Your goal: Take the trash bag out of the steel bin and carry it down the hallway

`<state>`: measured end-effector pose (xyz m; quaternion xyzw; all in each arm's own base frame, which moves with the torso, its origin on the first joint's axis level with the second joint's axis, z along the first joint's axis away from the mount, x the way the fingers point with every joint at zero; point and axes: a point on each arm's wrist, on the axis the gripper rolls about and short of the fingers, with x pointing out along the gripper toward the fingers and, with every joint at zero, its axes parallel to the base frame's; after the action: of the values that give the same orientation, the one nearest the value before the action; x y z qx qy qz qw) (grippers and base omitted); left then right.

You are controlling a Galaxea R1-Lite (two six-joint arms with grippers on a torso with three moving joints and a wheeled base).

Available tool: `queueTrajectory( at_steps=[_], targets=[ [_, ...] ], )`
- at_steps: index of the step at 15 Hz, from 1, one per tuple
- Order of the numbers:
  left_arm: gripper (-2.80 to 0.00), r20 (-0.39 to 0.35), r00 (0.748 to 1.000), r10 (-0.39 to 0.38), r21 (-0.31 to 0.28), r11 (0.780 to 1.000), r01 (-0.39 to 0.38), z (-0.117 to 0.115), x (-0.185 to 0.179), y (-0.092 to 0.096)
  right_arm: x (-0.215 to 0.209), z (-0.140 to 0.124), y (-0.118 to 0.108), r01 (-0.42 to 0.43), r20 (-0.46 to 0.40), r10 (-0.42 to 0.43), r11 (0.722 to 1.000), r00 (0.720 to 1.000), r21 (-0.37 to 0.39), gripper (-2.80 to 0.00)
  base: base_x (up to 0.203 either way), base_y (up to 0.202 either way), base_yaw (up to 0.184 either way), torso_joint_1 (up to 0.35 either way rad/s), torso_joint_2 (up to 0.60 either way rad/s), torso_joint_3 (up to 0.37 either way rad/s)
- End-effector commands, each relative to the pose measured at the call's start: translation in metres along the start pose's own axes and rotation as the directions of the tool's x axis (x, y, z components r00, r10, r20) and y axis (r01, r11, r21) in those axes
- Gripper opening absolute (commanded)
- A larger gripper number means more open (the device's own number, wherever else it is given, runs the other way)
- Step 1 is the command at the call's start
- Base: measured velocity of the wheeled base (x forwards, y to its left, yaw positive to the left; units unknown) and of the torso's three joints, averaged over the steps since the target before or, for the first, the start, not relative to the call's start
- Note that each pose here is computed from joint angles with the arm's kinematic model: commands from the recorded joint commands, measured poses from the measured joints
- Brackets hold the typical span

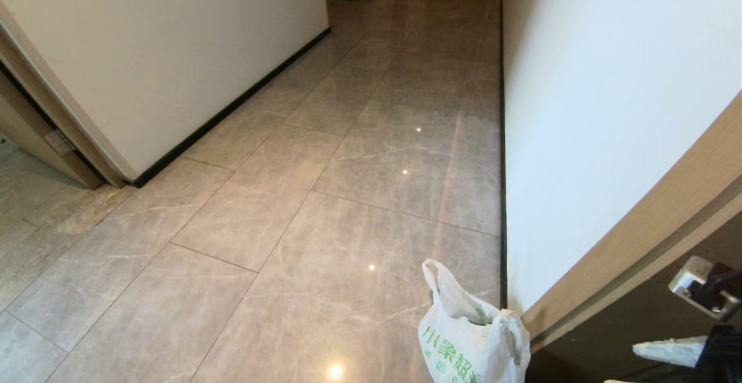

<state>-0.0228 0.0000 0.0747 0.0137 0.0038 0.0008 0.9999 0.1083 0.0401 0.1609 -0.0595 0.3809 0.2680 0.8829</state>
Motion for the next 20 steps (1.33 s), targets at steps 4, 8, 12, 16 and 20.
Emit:
queueTrajectory(
  at_steps=[4,8,12,16,20],
  targets=[
    [-2.80,0.000,1.000,0.000,0.000,1.000,0.000,0.000,0.000,0.000,-0.036,-0.028,0.005,0.124,0.107,-0.127,0.992,0.986,0.038,-2.80,0.000,0.000,0.000,0.000,0.00,0.000],
    [-2.80,0.000,1.000,0.000,0.000,1.000,0.000,0.000,0.000,0.000,-0.059,-0.073,0.015,0.273,0.251,-0.300,0.952,0.920,0.136,-2.80,0.000,0.000,0.000,0.000,0.00,0.000],
    [-2.80,0.000,1.000,0.000,0.000,1.000,0.000,0.000,0.000,0.000,-0.046,-0.128,0.026,0.394,0.325,-0.443,0.895,0.835,0.209,-2.80,0.000,0.000,0.000,0.000,0.00,0.000],
    [-2.80,0.000,1.000,0.000,0.000,1.000,0.000,0.000,0.000,0.000,-0.028,-0.144,0.021,0.463,0.503,-0.514,0.855,0.695,0.233,-2.80,0.000,0.000,0.000,0.000,0.00,0.000],
    [-2.80,0.000,1.000,0.000,0.000,1.000,0.000,0.000,0.000,0.000,-0.031,-0.157,0.026,0.470,0.635,-0.520,0.841,0.571,0.266,-2.80,0.000,0.000,0.000,0.000,0.00,0.000]
  ],
)
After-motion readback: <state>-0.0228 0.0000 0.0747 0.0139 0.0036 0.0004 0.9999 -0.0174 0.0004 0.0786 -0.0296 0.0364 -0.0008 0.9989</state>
